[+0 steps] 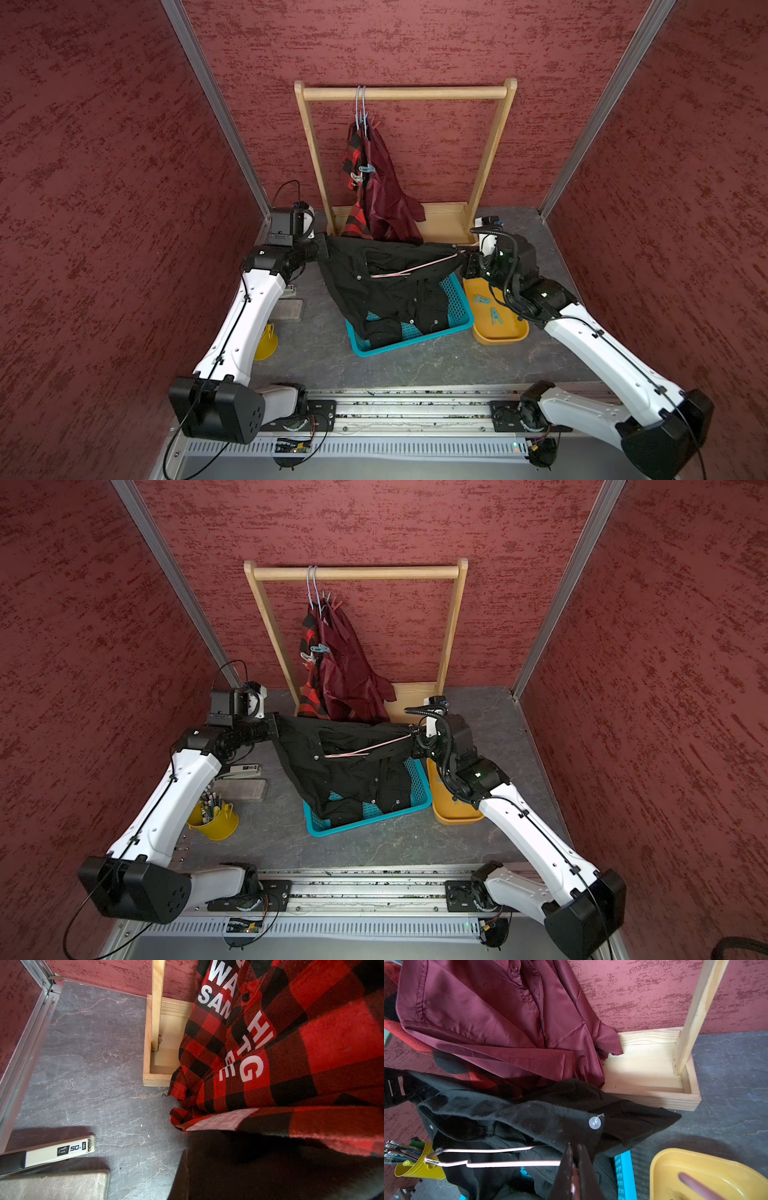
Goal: Remove the clothespins securing long-sleeve shirts to the hanger
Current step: Remove the long-sleeve shirt from the hanger.
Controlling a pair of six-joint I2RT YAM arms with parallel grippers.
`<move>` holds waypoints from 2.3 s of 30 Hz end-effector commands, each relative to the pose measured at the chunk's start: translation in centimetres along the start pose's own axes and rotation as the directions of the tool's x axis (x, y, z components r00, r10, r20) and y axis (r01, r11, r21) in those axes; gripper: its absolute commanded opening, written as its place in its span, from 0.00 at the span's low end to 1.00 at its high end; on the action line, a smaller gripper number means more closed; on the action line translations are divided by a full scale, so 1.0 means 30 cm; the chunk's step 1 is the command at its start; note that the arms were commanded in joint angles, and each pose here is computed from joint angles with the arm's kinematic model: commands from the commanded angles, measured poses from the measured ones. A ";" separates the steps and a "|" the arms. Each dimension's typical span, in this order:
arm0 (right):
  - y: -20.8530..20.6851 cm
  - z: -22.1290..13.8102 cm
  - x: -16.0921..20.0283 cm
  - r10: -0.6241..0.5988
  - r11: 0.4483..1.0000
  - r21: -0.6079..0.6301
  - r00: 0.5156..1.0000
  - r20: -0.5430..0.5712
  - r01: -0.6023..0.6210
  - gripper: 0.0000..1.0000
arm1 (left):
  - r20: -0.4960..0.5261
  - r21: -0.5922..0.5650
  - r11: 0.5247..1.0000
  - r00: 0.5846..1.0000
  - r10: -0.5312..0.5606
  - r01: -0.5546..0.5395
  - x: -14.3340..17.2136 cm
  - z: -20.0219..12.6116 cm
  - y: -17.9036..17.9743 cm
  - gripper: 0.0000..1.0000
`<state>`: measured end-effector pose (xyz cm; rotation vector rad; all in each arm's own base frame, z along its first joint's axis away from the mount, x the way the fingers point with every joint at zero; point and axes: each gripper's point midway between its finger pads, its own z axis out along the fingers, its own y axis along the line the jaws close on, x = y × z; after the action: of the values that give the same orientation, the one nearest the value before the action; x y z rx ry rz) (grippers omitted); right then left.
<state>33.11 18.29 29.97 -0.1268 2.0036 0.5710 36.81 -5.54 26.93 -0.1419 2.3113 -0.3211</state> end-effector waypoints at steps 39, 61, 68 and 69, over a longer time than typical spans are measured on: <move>0.127 0.025 -0.069 0.032 0.979 -0.200 0.999 0.004 -0.031 0.00 | 0.060 0.443 0.827 0.932 0.357 -0.345 0.282 -0.262 -0.397 0.90; 0.144 0.021 -0.078 0.021 0.975 -0.222 1.000 -0.001 -0.021 0.00 | 0.015 0.493 0.505 0.587 0.809 -0.708 0.453 -0.119 -0.670 0.55; 0.143 0.019 -0.076 0.018 0.975 -0.222 1.000 -0.003 -0.019 0.00 | -0.014 0.491 0.514 0.583 0.812 -0.703 0.473 -0.094 -0.664 0.36; 0.144 0.019 -0.075 0.018 0.975 -0.222 1.000 -0.003 -0.018 0.00 | -0.016 0.492 0.515 0.584 0.812 -0.702 0.473 -0.094 -0.664 0.34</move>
<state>33.94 21.48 30.74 -0.2215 1.9992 0.7494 25.06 -26.80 24.21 1.2021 2.2091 -0.3945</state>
